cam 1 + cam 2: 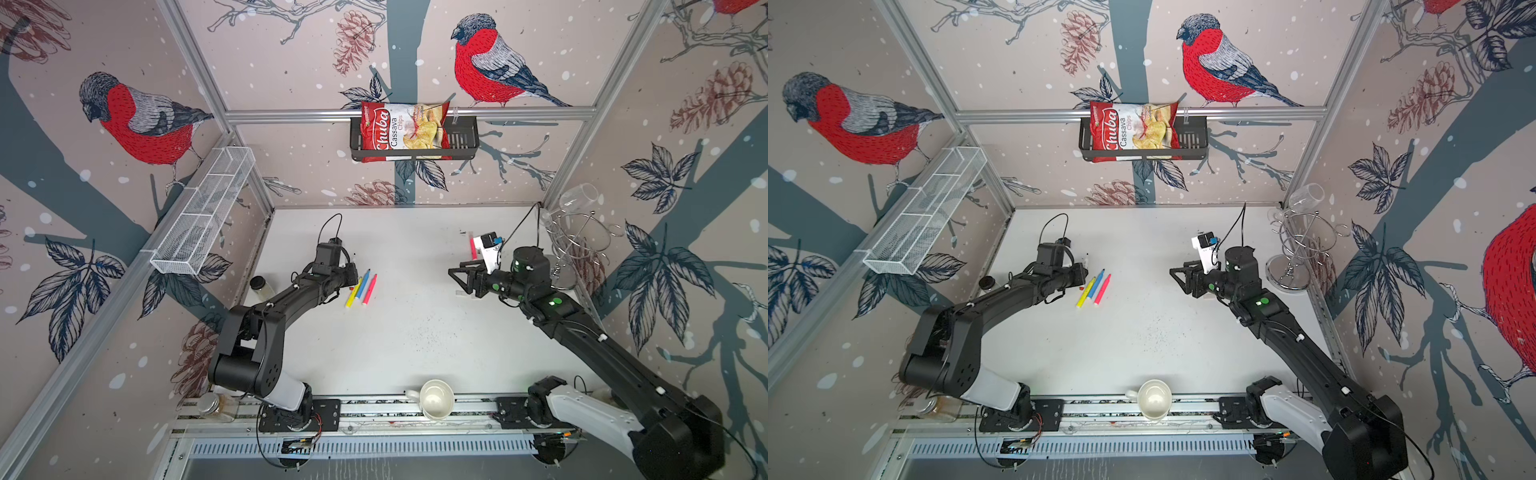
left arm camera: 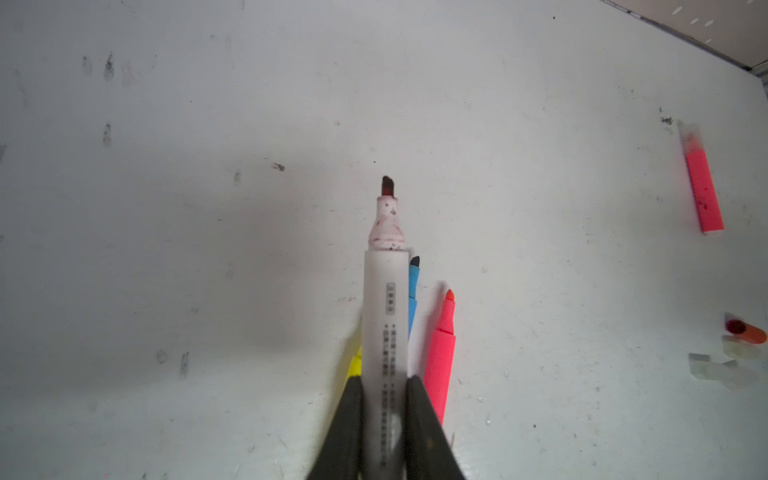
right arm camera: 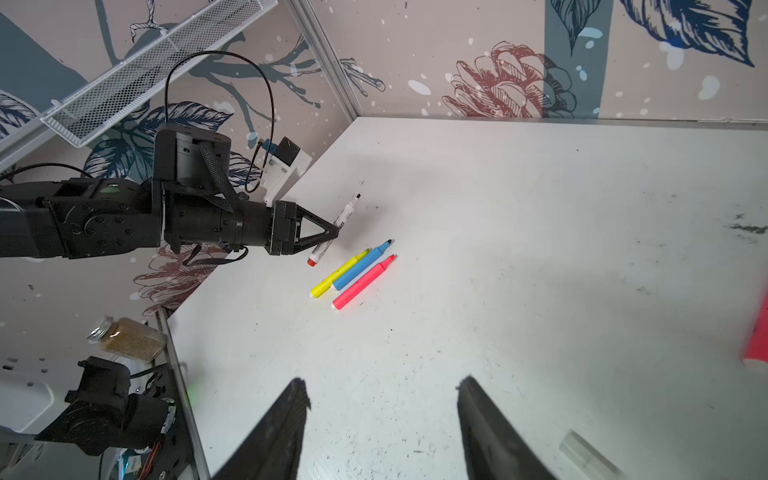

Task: Insert the pens into the pen caps
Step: 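Lift the white marker upright with the left gripper while the right gripper approaches it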

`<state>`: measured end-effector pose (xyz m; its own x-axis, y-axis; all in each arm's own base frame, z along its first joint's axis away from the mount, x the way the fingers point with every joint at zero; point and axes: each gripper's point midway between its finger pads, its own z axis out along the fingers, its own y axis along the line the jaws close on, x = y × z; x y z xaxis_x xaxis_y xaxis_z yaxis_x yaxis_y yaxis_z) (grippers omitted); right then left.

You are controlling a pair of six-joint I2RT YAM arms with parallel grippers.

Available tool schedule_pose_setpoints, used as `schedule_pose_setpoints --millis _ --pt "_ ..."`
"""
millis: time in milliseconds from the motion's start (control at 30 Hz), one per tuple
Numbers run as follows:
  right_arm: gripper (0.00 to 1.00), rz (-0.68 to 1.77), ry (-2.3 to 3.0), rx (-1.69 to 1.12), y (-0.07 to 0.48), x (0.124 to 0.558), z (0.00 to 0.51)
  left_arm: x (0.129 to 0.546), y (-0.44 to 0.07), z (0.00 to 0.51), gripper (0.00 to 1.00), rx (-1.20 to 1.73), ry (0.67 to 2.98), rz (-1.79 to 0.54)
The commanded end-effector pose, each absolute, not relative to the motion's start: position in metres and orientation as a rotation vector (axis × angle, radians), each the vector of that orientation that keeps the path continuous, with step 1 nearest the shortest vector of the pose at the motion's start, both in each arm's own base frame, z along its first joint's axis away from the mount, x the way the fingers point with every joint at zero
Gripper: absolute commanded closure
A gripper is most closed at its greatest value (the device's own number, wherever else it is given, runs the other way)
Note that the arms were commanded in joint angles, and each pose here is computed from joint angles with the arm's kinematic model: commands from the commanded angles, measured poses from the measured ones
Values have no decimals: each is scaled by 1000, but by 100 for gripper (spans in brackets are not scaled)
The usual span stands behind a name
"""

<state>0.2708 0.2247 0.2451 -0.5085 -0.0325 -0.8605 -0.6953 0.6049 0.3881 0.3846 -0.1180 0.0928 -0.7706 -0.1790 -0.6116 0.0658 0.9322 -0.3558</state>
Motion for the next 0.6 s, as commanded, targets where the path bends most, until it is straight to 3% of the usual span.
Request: schedule_pose_setpoints --millis 0,333,567 --pt "39 1059 1875 -588 237 266 258 383 -132 114 89 -25 2333 -542" --pt "35 1301 1853 -681 284 253 250 338 -193 181 87 244 2033 -777" --pt "34 1385 1865 -733 316 253 242 309 -223 200 86 365 1928 -864"
